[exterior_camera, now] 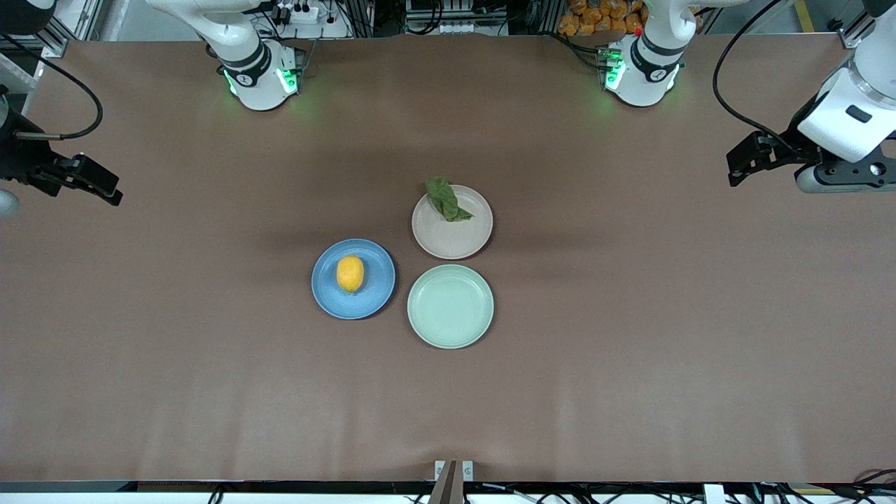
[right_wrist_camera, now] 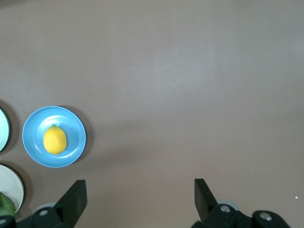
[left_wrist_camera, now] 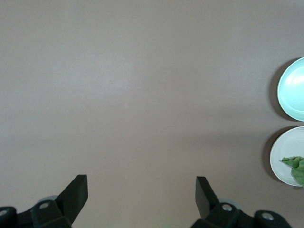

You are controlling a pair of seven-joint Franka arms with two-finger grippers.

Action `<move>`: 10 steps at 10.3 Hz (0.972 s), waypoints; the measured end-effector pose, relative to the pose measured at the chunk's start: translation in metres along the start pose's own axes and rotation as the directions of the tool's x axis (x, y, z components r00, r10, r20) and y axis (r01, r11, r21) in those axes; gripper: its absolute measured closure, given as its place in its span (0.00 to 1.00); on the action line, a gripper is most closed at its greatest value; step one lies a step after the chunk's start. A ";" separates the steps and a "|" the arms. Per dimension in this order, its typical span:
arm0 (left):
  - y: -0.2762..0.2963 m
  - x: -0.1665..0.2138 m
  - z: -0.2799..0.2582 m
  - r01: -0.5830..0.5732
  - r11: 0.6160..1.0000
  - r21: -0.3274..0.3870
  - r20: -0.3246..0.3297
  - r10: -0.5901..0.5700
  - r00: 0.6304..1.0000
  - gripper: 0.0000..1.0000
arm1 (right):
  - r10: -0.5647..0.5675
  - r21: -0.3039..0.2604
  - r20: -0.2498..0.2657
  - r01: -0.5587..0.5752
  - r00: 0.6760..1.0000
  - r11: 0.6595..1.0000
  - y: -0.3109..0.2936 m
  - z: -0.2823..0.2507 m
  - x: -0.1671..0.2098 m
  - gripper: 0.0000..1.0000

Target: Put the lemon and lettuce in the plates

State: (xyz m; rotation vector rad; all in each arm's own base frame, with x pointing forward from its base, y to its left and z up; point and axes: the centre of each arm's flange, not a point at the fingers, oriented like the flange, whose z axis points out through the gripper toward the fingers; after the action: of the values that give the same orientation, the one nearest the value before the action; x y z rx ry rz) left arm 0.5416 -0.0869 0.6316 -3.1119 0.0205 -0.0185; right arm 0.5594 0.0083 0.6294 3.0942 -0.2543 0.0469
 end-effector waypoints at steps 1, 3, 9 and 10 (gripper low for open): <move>0.001 0.000 0.000 0.002 1.000 -0.021 0.020 -0.001 1.000 0.00 | 0.006 0.003 -0.017 -0.006 1.000 1.000 0.003 0.000 0.003 0.00; -0.001 0.002 0.001 0.007 1.000 -0.029 0.043 -0.006 0.999 0.00 | 0.013 0.009 -0.052 -0.012 0.999 1.000 0.006 0.001 0.008 0.00; 0.001 0.011 0.006 0.003 0.999 -0.033 0.025 -0.002 1.000 0.00 | 0.017 0.008 -0.042 -0.017 0.999 1.000 0.008 -0.003 0.006 0.00; 0.001 0.015 0.005 0.002 0.999 -0.036 0.008 -0.002 1.000 0.00 | 0.016 0.006 -0.033 -0.015 0.999 1.000 0.008 -0.003 0.005 0.00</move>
State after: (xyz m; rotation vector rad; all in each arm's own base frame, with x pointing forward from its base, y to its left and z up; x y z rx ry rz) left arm 0.5563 -0.0883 0.6269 -3.1480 0.0180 -0.0056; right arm 0.5631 0.0002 0.6325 3.0945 -0.2776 0.0997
